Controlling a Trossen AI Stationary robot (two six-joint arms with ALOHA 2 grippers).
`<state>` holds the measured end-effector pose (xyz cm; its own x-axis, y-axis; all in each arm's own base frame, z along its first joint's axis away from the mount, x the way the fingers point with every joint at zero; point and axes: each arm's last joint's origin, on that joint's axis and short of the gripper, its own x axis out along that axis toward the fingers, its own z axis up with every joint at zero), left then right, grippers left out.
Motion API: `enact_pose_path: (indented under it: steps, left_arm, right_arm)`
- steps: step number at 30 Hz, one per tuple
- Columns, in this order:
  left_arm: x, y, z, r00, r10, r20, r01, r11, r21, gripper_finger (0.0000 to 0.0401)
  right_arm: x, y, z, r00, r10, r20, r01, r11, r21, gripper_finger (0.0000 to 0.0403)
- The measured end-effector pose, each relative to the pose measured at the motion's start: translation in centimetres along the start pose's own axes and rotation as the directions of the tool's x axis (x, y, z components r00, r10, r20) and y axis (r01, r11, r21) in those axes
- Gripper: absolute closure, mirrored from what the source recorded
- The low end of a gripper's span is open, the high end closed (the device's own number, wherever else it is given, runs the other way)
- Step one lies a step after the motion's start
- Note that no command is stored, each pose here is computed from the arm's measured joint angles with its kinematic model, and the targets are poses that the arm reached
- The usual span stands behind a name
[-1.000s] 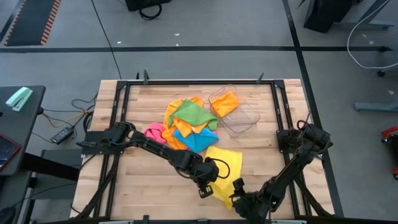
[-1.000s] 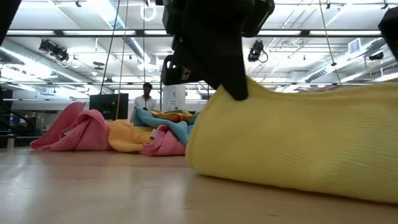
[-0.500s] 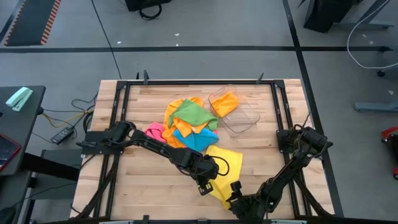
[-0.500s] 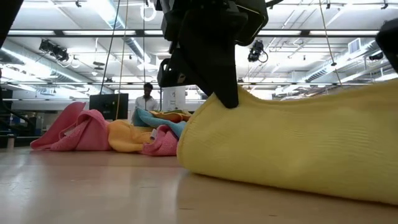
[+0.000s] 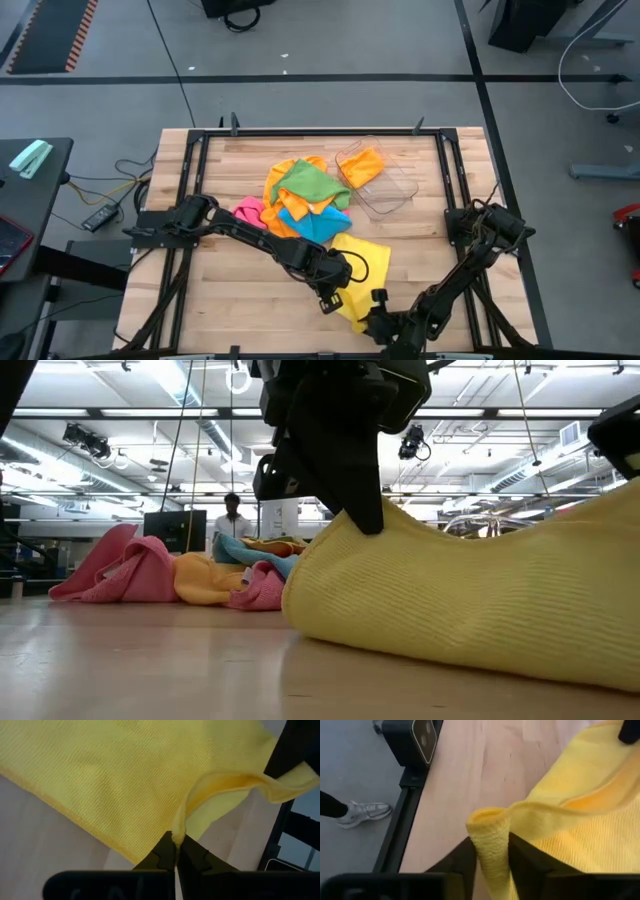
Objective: Fold microfiber towels
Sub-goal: Fold the yellow towel
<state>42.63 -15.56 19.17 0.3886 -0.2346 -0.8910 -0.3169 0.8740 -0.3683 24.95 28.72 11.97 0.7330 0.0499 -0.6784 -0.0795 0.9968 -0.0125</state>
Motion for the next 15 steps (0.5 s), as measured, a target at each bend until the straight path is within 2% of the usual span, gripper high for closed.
enact_pose_path:
  steps: [4,6,10,15]
  left_arm:
    - [0.0,0.0,-0.1,1.000,0.003,-0.005,-0.003,0.998,0.063,0.0369]
    - [0.0,0.0,-0.1,1.000,0.006,-0.009,-0.005,0.995,0.101,0.0363]
    - [0.0,-0.1,-0.2,0.999,-0.027,-0.039,0.032,0.992,0.124,0.0375]
    - [0.1,-2.5,-1.3,0.988,-0.148,-0.038,0.153,0.973,0.171,0.0392]
  right_arm:
    - [-0.9,0.4,-0.1,1.000,0.017,-0.005,-0.017,0.999,0.029,0.0368]
    - [-1.8,0.5,0.3,1.000,0.029,0.000,-0.029,0.999,0.046,0.0391]
    - [-3.5,0.4,1.1,0.997,0.073,-0.015,-0.072,0.995,0.067,0.0391]
    - [-4.3,0.7,1.4,0.977,0.199,-0.077,-0.192,0.978,0.087,0.0390]
